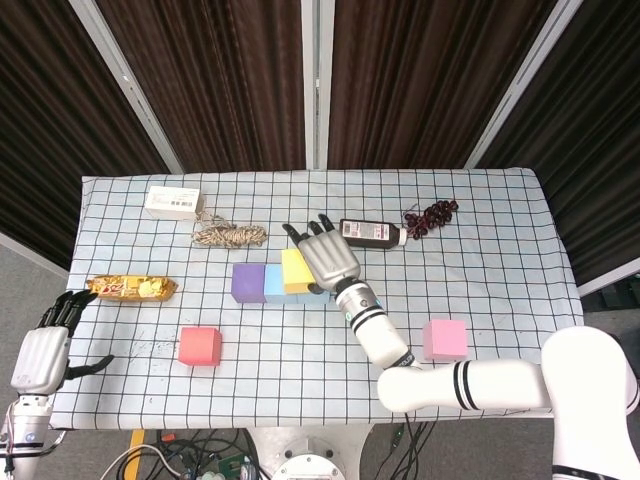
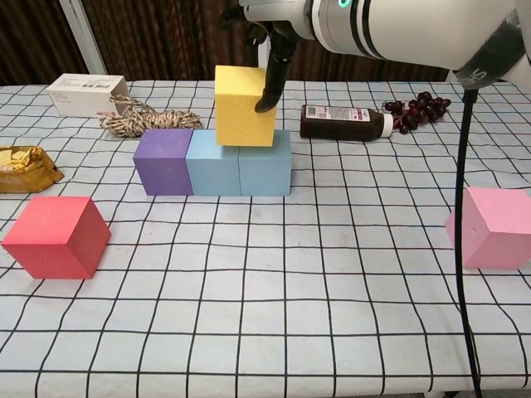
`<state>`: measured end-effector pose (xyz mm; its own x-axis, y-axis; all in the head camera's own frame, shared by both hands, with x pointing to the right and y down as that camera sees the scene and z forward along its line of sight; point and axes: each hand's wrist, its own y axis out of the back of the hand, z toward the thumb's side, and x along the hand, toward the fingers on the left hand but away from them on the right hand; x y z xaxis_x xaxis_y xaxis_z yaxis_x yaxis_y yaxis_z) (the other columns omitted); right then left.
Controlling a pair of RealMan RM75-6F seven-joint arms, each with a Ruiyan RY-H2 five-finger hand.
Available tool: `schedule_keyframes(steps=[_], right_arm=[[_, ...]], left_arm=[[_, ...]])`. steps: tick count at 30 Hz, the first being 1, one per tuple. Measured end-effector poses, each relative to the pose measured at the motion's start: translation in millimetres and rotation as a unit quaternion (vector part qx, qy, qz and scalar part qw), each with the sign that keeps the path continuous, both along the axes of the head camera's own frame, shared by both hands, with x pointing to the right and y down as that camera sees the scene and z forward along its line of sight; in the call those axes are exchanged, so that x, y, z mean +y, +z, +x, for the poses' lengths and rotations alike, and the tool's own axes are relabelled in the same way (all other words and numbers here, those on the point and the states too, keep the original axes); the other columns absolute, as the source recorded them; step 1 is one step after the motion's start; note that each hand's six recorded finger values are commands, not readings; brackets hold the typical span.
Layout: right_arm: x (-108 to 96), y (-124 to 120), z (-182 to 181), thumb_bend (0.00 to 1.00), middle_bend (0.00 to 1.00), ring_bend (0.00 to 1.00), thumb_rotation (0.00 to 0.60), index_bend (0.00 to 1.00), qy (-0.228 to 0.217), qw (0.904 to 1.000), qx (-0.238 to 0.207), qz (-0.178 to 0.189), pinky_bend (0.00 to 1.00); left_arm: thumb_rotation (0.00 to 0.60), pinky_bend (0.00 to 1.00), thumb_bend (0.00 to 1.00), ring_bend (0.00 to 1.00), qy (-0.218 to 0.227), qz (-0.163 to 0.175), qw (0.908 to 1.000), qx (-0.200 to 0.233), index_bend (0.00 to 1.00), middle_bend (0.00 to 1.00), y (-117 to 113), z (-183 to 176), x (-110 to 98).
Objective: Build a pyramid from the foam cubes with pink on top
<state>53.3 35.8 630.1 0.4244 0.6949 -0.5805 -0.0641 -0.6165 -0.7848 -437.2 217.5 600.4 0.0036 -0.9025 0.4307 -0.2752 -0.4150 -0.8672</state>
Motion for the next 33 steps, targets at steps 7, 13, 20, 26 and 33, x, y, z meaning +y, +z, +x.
schedule_keyframes(steps=[7,13,20,26,33], right_arm=[[1,5,-1,0.11,0.49,0.12,0.600,0.00,0.001,1.0000,0.004,-0.004,0.04],[2,8,-4,0.11,0.49,0.12,0.600,0.00,0.001,0.9999,0.007,-0.009,0.04],[3,11,-7,0.11,0.49,0.12,0.600,0.00,0.001,0.9999,0.013,-0.010,0.04],[2,13,-10,0.11,0.49,0.12,0.600,0.00,0.001,0.9998,0.018,-0.011,0.04],[1,16,-12,0.11,0.49,0.12,0.600,0.00,0.006,0.9997,0.021,-0.014,0.04]], left_arm=[[0.600,0.16,0.06,0.05,-0.001,-0.003,1.0000,-0.001,0.13,0.10,1,-1,1],[0.600,0.16,0.06,0.05,-0.002,-0.003,1.0000,0.000,0.13,0.10,1,-2,2],[0.600,0.16,0.06,0.05,-0.004,-0.005,1.0000,0.000,0.13,0.10,2,-5,4],[0.600,0.16,0.06,0.05,-0.007,-0.005,1.0000,0.000,0.13,0.10,2,-7,5],[0.600,0.16,0.06,0.05,-0.011,-0.009,0.9999,0.001,0.13,0.10,4,-11,7]])
